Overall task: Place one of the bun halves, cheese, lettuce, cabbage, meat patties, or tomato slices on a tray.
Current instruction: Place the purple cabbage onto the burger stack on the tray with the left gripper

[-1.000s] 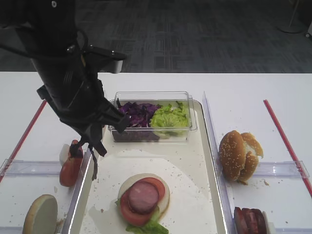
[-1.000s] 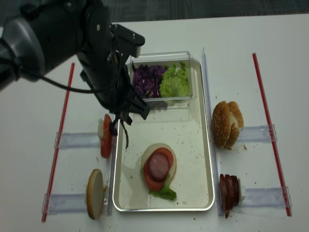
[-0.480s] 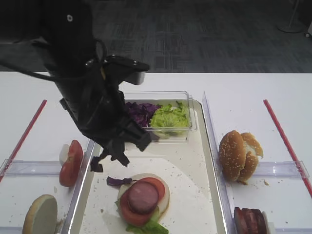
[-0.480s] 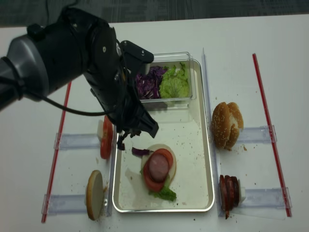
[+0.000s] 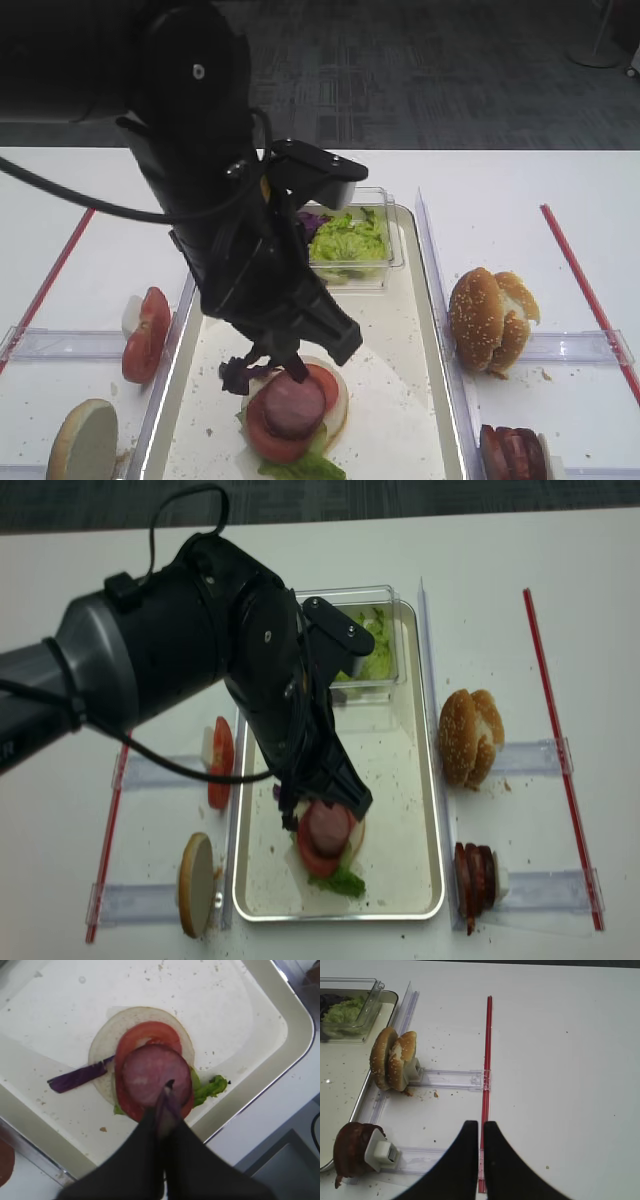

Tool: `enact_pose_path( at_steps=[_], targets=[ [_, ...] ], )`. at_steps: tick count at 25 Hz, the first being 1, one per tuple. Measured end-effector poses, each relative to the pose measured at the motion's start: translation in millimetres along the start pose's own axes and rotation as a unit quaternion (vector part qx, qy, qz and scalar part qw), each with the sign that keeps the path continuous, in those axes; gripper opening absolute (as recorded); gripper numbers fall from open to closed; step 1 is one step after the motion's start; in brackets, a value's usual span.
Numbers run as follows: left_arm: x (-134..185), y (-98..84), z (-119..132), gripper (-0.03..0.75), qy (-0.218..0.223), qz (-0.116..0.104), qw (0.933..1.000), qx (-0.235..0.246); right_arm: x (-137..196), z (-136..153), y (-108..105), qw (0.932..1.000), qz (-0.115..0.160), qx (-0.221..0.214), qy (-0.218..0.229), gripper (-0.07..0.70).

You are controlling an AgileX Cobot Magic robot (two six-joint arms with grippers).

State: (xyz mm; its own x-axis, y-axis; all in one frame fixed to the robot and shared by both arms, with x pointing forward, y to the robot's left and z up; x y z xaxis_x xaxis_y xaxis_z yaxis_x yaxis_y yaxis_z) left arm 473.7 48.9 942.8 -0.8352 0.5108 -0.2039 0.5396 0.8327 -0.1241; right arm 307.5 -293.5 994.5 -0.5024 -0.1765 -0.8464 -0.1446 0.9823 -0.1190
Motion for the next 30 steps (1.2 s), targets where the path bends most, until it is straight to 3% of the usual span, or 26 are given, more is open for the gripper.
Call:
enact_pose_path(
  at_steps=[15, 26, 30],
  targets=[
    [-6.4, -1.3, 51.2, -0.018, 0.029, 0.000, 0.9995, -0.007, 0.0, 0.0, 0.0, 1.0000, 0.000, 0.000, 0.000, 0.679],
    [-9.2, -1.3, 60.7, -0.017, 0.028, 0.002, 0.9996, -0.007, 0.0, 0.0, 0.0, 1.0000, 0.000, 0.000, 0.000, 0.679],
    [-9.5, -2.2, 60.8, 0.038, 0.028, 0.000, 0.9996, -0.004, 0.0, 0.0, 0.0, 1.0000, 0.000, 0.000, 0.000, 0.679]
  ],
)
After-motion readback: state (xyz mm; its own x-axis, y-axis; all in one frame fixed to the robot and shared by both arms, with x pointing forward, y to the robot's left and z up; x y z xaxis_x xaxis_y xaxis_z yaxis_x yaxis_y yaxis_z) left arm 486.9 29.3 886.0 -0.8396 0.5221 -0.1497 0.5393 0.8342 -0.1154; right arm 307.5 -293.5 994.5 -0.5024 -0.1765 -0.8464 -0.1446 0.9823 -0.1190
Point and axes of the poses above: a point on each arm's last joint axis where the gripper is mounted, z pointing out along that axis toward the gripper, y along the wrist's bending axis when the last joint is at zero, x = y × z, the point moved 9 cm from there along z, pointing out along that axis toward the gripper, and after that the axes turned 8 degrees about -z, right-handed, at the moved point
